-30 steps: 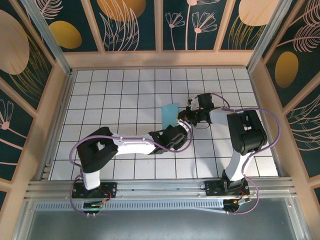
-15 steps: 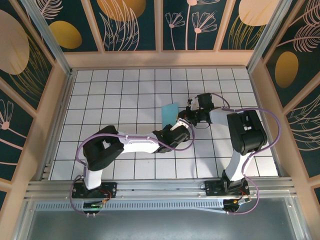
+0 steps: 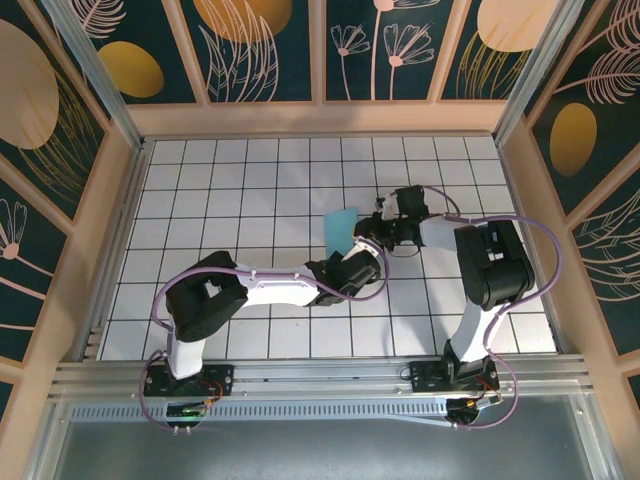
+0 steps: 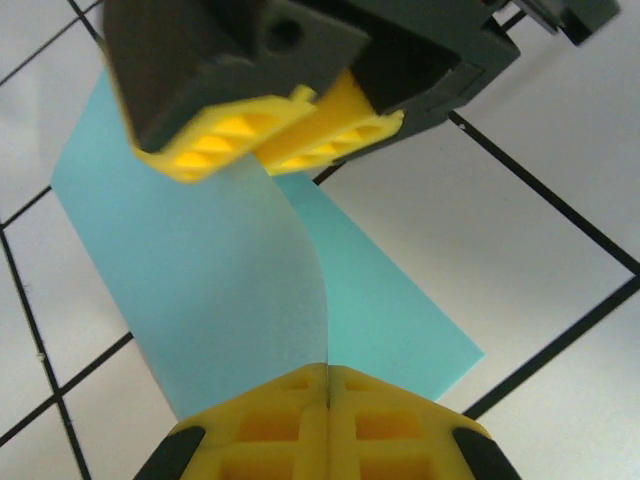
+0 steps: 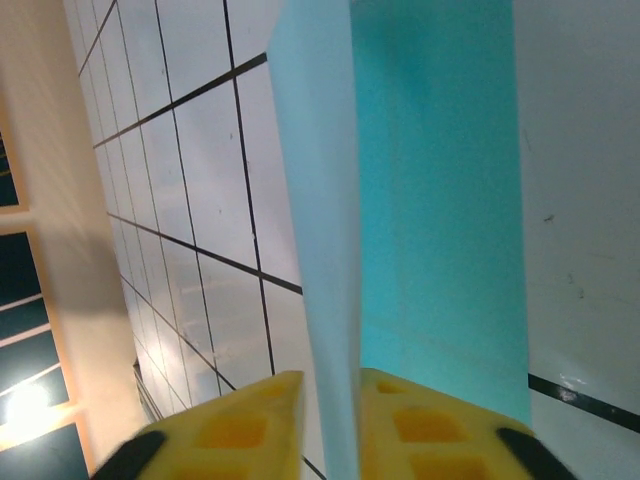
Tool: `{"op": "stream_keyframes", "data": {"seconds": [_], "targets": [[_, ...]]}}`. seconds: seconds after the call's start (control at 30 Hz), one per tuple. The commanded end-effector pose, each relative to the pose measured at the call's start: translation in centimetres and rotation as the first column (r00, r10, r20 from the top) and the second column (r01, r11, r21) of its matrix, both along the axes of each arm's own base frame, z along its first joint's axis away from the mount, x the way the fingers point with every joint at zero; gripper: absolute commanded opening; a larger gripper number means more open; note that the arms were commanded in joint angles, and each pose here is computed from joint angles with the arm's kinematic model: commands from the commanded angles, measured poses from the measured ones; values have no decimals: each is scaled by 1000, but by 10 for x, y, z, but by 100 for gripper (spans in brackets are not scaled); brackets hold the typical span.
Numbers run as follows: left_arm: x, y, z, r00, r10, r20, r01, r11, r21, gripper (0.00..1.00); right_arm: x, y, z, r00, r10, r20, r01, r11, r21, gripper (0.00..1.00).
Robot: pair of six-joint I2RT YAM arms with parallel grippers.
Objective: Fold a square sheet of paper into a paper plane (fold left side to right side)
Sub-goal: Fold the triangle a second time at the center of the table.
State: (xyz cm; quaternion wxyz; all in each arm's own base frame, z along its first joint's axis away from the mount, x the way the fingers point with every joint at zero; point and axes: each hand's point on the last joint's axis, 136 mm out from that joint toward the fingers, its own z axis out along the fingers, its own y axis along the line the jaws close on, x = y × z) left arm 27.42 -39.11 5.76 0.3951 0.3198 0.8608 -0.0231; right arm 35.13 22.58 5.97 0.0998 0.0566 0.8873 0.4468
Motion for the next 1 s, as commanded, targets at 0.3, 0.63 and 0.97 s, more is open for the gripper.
{"op": "stream_keyframes", "data": {"seconds": [0.3, 0.63, 0.97], "targets": [[7, -9, 26, 970, -44, -238, -43, 937, -347, 0, 24, -82, 74, 939, -172, 298, 203, 976, -77, 46], [0, -15, 25, 887, -176, -427, -107, 821, -561, 0, -46, -62, 26, 984, -42, 173, 50, 998, -44, 0], [7, -4, 11, 863, -131, -488, -186, 816, -547, 0, -69, -19, -14, 995, 60, 84, -52, 994, -96, 0]]}}
